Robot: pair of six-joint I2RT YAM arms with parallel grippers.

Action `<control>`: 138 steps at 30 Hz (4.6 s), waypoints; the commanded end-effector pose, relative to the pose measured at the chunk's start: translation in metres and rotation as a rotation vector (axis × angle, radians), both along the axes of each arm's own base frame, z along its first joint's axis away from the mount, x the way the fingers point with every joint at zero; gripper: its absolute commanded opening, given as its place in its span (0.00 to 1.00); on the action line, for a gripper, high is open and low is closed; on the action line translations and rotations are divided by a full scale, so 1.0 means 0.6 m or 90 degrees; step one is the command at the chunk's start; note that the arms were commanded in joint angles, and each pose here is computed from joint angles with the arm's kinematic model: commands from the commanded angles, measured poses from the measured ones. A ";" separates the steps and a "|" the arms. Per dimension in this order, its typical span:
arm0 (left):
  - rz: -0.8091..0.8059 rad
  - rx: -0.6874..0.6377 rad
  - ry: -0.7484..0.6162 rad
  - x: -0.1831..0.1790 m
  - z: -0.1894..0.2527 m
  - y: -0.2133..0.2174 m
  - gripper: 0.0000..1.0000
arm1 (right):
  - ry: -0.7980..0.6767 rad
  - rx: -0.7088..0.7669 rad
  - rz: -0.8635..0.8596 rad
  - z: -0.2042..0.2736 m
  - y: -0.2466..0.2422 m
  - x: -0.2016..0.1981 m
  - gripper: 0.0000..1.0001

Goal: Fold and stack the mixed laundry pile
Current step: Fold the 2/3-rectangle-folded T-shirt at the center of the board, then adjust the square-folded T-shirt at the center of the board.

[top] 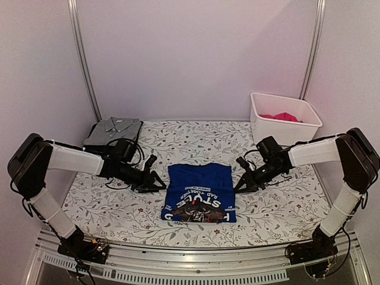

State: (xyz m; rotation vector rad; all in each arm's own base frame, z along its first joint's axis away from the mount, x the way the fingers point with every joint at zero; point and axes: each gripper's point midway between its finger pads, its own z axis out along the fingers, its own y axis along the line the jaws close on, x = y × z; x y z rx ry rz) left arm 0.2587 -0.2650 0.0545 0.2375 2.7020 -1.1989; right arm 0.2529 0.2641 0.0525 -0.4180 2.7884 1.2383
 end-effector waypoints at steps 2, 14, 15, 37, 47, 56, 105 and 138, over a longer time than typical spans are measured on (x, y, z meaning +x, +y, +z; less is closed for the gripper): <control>-0.038 0.007 -0.145 0.047 0.022 -0.013 0.49 | -0.041 0.014 -0.031 0.028 -0.013 0.050 0.19; -0.099 -0.025 -0.229 0.054 0.008 -0.031 0.53 | -0.155 0.036 0.034 0.039 -0.020 0.046 0.57; -0.106 -0.029 -0.226 0.052 0.004 -0.034 0.52 | -0.159 0.040 0.041 0.039 -0.015 0.049 0.56; -0.176 -0.039 -0.209 0.032 -0.038 -0.065 0.33 | -0.166 0.018 0.124 -0.025 0.024 0.052 0.43; -0.176 -0.043 -0.226 0.043 -0.014 -0.067 0.09 | -0.162 0.009 0.121 -0.023 0.023 0.056 0.20; -0.155 -0.030 -0.205 0.045 -0.014 -0.053 0.00 | -0.164 0.002 0.117 -0.014 0.019 0.055 0.00; -0.318 0.104 -0.469 0.044 -0.022 -0.060 0.01 | -0.141 -0.004 0.099 -0.030 0.014 0.067 0.00; -0.310 0.112 -0.393 0.062 0.024 -0.042 0.00 | -0.177 0.000 0.145 0.008 0.037 0.083 0.39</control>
